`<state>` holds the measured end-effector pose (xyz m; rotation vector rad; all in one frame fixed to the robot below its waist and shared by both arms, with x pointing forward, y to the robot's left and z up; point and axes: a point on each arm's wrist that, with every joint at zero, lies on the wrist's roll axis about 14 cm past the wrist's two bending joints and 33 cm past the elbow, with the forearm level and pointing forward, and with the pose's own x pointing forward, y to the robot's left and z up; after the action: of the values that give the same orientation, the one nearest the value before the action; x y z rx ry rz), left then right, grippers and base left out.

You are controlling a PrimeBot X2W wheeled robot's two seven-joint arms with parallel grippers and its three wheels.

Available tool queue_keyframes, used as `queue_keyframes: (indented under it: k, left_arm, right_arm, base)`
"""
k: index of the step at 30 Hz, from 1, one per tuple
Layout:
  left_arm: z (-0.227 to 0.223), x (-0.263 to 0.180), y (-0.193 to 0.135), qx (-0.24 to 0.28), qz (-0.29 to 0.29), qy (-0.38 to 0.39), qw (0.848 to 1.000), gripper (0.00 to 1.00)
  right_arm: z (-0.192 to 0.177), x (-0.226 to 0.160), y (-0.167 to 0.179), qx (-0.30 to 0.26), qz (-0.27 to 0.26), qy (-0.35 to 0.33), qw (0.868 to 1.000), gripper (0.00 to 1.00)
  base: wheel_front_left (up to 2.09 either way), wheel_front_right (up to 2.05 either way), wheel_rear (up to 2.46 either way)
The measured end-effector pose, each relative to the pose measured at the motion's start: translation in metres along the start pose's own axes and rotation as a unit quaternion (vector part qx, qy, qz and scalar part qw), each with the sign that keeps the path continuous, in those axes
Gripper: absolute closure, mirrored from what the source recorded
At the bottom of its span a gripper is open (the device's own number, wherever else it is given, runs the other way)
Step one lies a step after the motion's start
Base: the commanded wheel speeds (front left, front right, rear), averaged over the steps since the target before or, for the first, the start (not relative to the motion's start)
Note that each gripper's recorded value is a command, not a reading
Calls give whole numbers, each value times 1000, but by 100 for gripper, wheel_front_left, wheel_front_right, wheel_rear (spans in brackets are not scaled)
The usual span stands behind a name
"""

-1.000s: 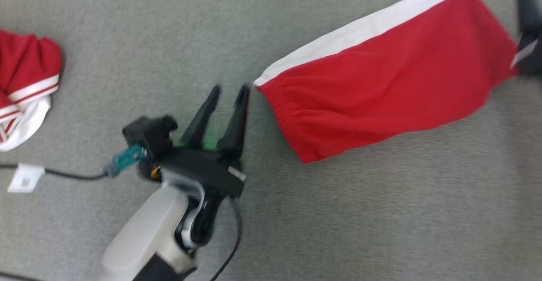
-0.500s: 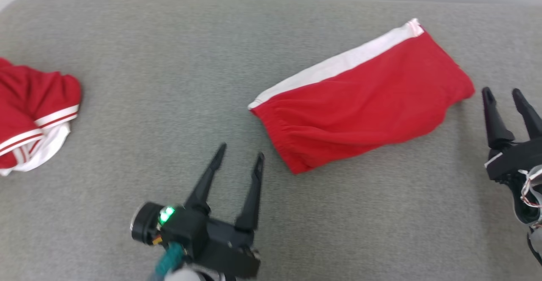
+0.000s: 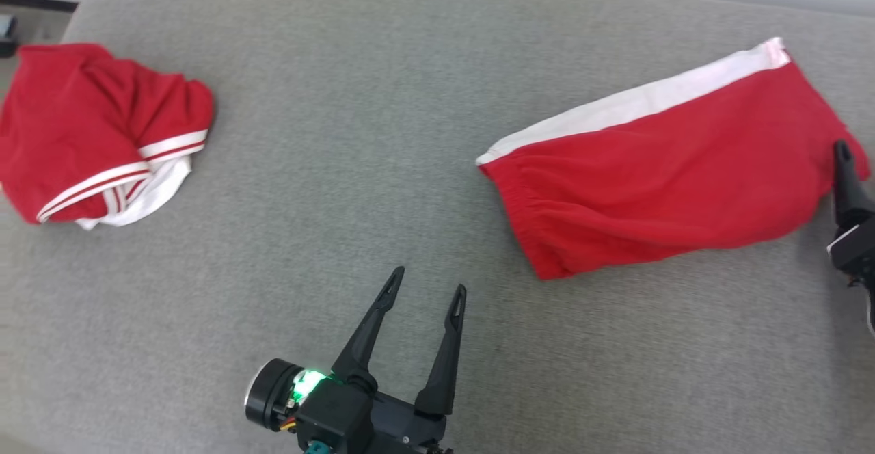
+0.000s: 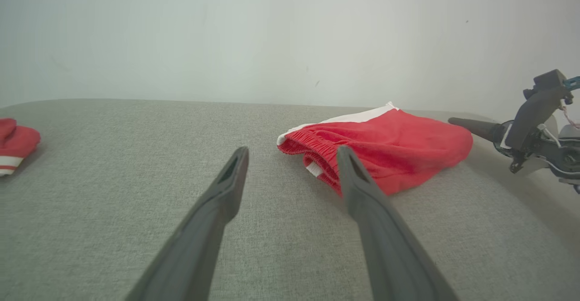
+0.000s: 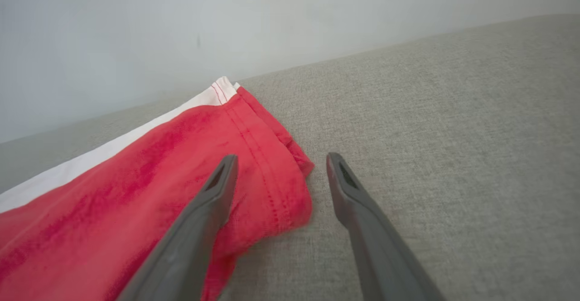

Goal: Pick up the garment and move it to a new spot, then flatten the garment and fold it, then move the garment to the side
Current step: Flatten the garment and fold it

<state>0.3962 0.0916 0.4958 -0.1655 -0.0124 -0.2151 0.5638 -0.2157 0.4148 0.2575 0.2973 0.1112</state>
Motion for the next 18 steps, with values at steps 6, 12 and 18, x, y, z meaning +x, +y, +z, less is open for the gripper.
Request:
queue_keyframes:
  k: [6,12,18]
  left_arm:
    - [-1,-5,10,14,14,3,1000,0]
    - [-2,-7,12,23,16,4,1000,0]
    - [-3,-7,9,25,11,5,1000,0]
  right_arm:
    - [-11,22,1,14,-13,32,999,0]
    - [-20,29,-6,28,-32,57,997,55]
    - [-18,25,-2,41,-32,49,997,100]
  base:
    - [0,0,0]
    - [0,0,0]
    - [0,0,0]
